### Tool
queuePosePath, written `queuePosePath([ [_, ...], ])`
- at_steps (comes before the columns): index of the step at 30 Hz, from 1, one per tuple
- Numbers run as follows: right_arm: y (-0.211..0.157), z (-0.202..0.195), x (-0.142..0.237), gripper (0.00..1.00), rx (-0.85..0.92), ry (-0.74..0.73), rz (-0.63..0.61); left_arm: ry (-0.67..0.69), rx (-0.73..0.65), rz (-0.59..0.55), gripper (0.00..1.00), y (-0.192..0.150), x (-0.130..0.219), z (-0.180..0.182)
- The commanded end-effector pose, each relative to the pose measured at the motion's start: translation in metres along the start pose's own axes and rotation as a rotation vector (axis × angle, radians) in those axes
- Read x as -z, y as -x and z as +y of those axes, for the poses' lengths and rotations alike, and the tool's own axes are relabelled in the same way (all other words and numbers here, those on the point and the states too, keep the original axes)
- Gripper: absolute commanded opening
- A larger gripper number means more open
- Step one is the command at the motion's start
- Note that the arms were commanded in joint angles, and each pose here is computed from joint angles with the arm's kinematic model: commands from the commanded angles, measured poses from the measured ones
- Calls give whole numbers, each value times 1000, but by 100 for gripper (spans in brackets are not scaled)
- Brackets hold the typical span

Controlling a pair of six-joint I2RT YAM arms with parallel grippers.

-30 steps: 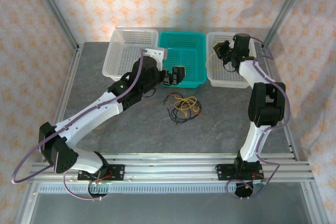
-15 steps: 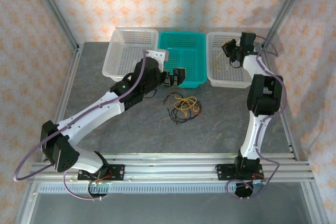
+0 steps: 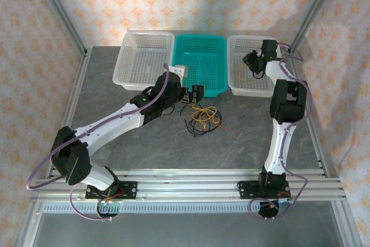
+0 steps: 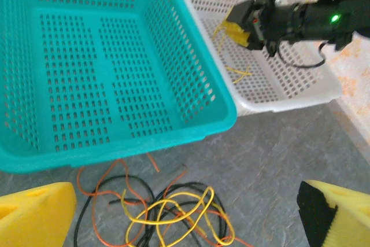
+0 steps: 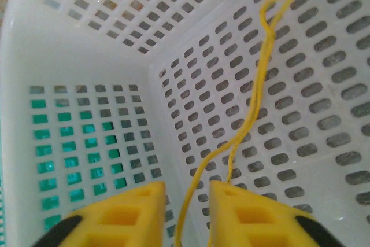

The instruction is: Untangle the cables

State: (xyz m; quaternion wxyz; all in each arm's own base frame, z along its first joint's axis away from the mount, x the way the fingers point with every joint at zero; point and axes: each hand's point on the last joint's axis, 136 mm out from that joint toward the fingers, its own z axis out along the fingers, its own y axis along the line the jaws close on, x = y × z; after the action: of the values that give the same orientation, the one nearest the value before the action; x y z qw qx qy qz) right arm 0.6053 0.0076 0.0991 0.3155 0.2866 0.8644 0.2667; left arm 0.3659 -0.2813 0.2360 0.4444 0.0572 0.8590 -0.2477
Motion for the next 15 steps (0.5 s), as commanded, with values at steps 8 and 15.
queuePosePath([
  [8, 20, 45, 48, 55, 121, 45, -72, 4, 49, 23, 99, -31, -6, 3],
  [15, 11, 56, 108, 58, 267, -94, -170, -3, 75, 9, 99, -59, 1, 1],
])
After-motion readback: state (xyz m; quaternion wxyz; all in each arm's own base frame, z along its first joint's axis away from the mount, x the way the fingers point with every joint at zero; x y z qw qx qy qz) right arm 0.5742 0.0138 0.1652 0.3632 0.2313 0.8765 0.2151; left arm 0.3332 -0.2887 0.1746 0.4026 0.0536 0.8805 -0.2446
